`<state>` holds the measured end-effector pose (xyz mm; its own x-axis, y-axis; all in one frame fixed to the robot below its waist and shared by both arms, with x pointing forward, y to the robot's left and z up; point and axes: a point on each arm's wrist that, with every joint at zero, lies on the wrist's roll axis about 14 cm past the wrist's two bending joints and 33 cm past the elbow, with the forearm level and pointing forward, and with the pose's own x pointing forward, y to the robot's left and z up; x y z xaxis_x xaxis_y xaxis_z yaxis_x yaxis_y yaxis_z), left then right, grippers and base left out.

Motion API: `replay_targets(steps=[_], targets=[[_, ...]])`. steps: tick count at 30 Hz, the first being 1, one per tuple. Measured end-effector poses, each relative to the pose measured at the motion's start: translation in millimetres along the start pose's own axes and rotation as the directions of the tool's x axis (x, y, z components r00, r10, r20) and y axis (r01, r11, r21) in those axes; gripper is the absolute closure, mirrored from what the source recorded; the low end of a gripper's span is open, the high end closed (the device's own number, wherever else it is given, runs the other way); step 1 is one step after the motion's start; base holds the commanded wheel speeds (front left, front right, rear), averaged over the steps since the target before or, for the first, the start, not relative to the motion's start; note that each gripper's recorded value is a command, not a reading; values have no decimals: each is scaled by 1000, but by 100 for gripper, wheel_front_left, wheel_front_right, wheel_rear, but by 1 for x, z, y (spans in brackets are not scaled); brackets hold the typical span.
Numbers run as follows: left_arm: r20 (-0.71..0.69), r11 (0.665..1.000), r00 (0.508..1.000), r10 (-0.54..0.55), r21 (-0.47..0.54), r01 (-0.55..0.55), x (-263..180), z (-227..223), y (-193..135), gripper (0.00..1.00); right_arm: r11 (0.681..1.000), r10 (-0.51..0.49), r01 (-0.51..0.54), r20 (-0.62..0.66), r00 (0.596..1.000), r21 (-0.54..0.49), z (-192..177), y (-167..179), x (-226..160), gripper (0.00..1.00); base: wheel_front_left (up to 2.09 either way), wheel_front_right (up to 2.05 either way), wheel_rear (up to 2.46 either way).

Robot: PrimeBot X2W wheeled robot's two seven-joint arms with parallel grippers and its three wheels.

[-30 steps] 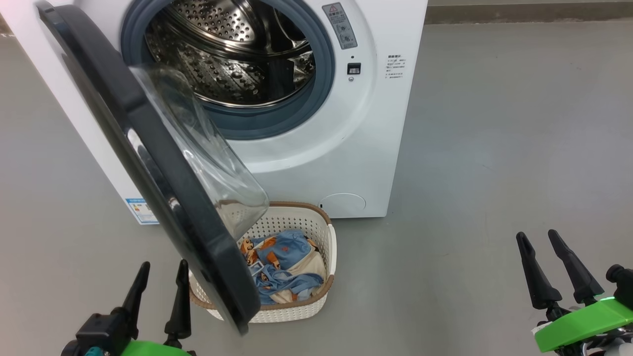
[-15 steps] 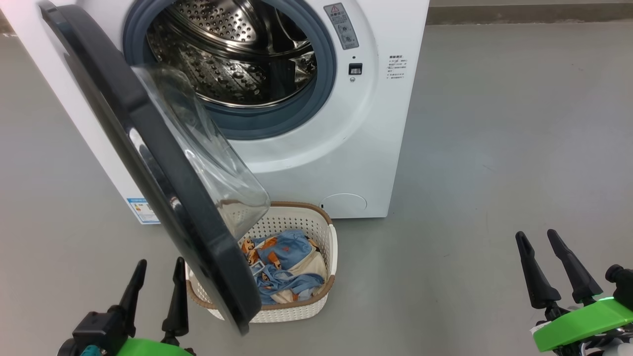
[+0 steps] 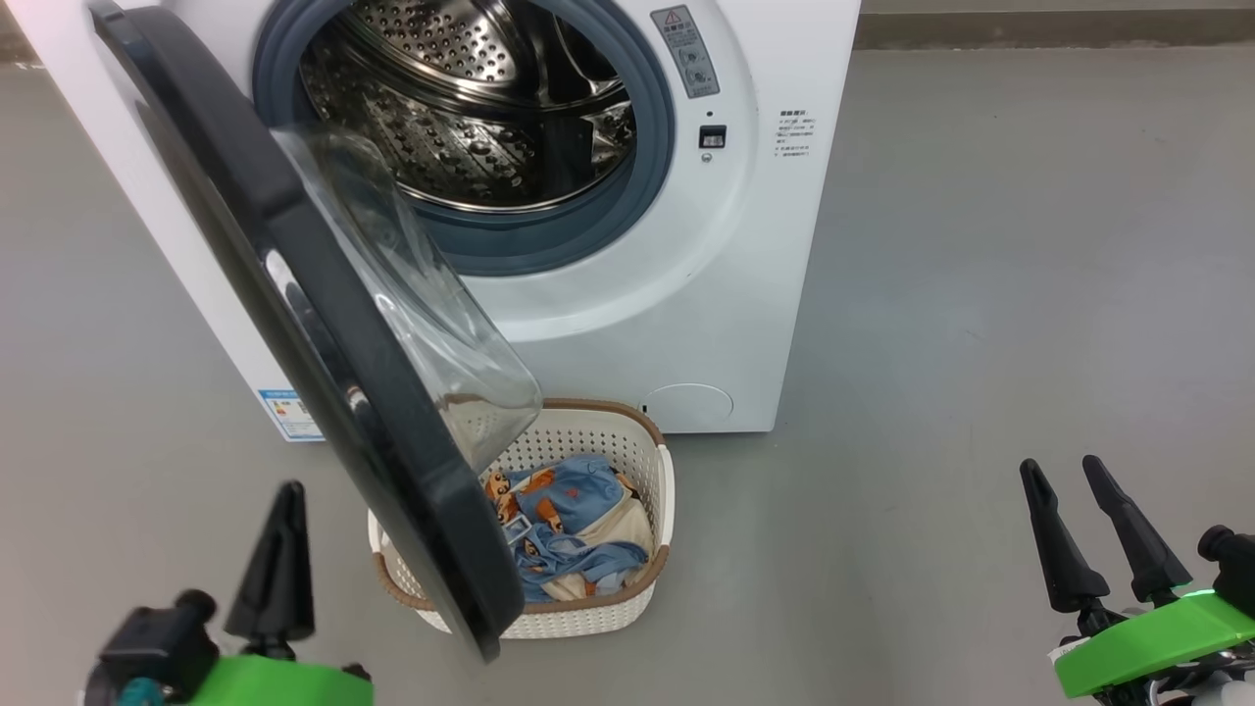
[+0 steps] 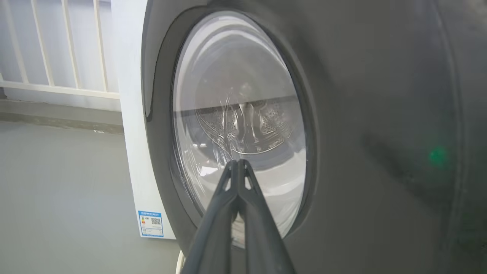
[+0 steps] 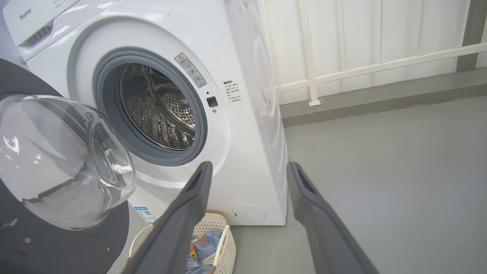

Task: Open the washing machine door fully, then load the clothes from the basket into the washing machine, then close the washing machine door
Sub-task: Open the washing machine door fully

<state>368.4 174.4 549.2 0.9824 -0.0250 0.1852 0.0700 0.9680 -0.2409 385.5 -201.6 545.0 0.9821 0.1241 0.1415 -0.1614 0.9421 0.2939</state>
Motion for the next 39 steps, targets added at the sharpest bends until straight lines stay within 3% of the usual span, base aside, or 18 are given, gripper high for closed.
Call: replay_targets(steps=[11, 16, 23, 27, 32, 39], targets=[[226, 999, 974, -19, 41, 10, 5, 73, -10, 100, 1000, 14, -14, 0, 1000, 8, -1, 6, 3, 0, 0, 0, 0], [383, 992, 917, -114, 95, 83, 2, 127, -39, 100, 1000, 21, -21, -4, 1000, 13, -3, 9, 5, 0, 0, 0, 0], [464, 971, 853, -237, 104, 213, -10, 154, -85, 100, 999, 24, -24, -7, 1000, 22, -5, 10, 7, 0, 0, 0, 0], [455, 950, 837, -304, 82, 300, -16, 150, -112, 100, 999, 26, -26, -10, 1000, 23, -6, 11, 7, 0, 0, 0, 0], [366, 915, 850, -379, 11, 403, -18, 118, -142, 100, 999, 26, -26, -18, 999, 26, -9, 12, 7, 0, 0, 0, 0], [209, 910, 898, -387, -71, 409, -10, 64, -148, 100, 999, 22, -21, -36, 999, 32, -16, 11, 3, 0, 0, 0, 0]])
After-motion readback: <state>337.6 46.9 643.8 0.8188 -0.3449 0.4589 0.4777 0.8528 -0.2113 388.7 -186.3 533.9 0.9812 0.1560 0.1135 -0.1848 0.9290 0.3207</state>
